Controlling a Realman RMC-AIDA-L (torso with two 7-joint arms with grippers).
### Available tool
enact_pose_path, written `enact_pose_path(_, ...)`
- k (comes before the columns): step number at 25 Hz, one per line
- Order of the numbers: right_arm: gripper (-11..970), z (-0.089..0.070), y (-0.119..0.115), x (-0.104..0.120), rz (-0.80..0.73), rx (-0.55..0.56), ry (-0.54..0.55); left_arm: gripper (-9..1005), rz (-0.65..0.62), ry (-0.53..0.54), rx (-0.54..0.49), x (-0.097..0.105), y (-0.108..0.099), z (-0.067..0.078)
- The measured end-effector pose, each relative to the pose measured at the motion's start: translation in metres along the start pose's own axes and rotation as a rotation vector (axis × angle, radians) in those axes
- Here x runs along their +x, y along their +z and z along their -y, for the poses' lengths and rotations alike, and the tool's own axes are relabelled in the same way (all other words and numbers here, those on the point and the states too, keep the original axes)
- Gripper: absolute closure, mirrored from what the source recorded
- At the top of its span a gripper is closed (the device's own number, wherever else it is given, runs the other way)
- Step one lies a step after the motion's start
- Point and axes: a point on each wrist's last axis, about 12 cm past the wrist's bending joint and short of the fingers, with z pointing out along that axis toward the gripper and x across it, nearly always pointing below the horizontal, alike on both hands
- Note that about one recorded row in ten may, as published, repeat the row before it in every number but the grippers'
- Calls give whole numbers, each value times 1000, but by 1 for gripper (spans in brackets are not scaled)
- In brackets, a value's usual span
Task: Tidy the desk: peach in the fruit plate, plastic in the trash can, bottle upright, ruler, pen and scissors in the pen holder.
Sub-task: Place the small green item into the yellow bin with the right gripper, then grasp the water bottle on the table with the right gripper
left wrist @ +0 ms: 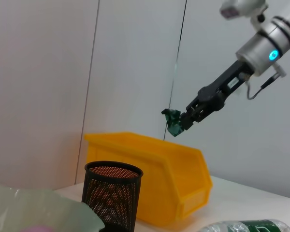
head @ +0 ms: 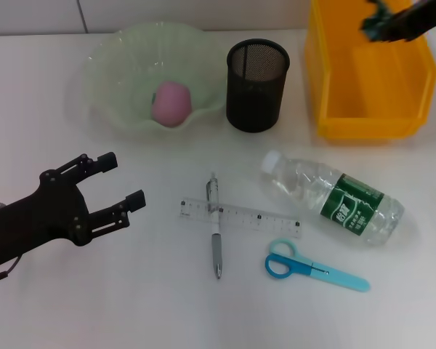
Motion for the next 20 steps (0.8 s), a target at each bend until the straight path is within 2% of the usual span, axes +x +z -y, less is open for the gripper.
enact_pose_path(3,653,10,13,10,-14,68,27,168,1,1,1,0,1,0)
enact_pose_path(4,653,12,25,16,-28,79,39,168,1,3,3,-1,1,-1)
enact_pose_path(9,583,11,45,23,-50,69,56,168,3,10,11,-4,4,-3)
enact_pose_path(15,353,9,46,19,-42,63,50,169,4,9,15,-4,4,-3)
enact_pose_path(17,316,6,41,15,-32,50,44,169,3,8,14,-4,3,-2)
enact_pose_path(20,260,-5,23,7,-21,-27,29,169,4,9,14,-4,3,-2)
